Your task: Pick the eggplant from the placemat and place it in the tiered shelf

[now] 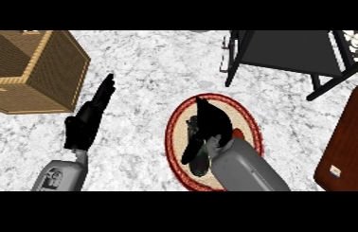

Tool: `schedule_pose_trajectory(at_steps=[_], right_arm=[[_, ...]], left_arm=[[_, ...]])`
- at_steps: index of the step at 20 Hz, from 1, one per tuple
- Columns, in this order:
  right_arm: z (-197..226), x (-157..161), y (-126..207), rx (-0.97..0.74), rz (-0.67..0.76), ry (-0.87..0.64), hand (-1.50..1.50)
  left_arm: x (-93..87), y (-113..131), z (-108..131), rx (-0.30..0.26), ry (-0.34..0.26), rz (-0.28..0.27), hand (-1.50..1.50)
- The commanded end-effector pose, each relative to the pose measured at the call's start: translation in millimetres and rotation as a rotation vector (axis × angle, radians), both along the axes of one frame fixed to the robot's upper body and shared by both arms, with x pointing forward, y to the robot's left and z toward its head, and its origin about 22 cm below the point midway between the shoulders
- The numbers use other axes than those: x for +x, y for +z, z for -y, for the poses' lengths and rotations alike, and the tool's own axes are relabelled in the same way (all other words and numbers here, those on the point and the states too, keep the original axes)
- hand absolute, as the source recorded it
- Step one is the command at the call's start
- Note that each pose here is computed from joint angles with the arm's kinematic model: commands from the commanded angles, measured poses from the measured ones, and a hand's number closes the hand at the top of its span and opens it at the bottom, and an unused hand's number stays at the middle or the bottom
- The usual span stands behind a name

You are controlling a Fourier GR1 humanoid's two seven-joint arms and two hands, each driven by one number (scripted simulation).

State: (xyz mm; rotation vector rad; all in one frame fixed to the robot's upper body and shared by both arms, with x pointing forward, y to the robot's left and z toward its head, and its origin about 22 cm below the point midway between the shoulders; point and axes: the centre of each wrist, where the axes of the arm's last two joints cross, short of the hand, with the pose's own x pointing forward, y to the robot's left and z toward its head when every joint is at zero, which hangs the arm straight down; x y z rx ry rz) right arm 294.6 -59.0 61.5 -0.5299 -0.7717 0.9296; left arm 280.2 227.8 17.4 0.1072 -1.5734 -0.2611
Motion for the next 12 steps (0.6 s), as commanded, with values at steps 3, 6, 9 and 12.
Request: schedule_pose_trajectory(at_steps=[3,6,9,12], right_arm=[[-5.9,-9.0,-19.5,-0.083,-0.097,-0.051,-1.5],[-8.5,-4.0,-5.7,-0.064,-0.068,-0.058,-1.5],[-7.7,-15.3,-23.9,-0.045,-0.107,-0.049,-1.5],[7.8,-13.3,-18.1,-0.054,-0.094,-0.045,-1.5]], left_arm=[[3.1,-6.7,24.1,-0.009,-0.022,-0.005,0.0],[4.8,4.6,15.2,0.006,-0.009,0.001,0.0],[0.8,-0.7,6.2,0.001,0.008,0.016,0.0],[0.6,-0.3,0.9,0.007,0.0,-0.007,0.0]])
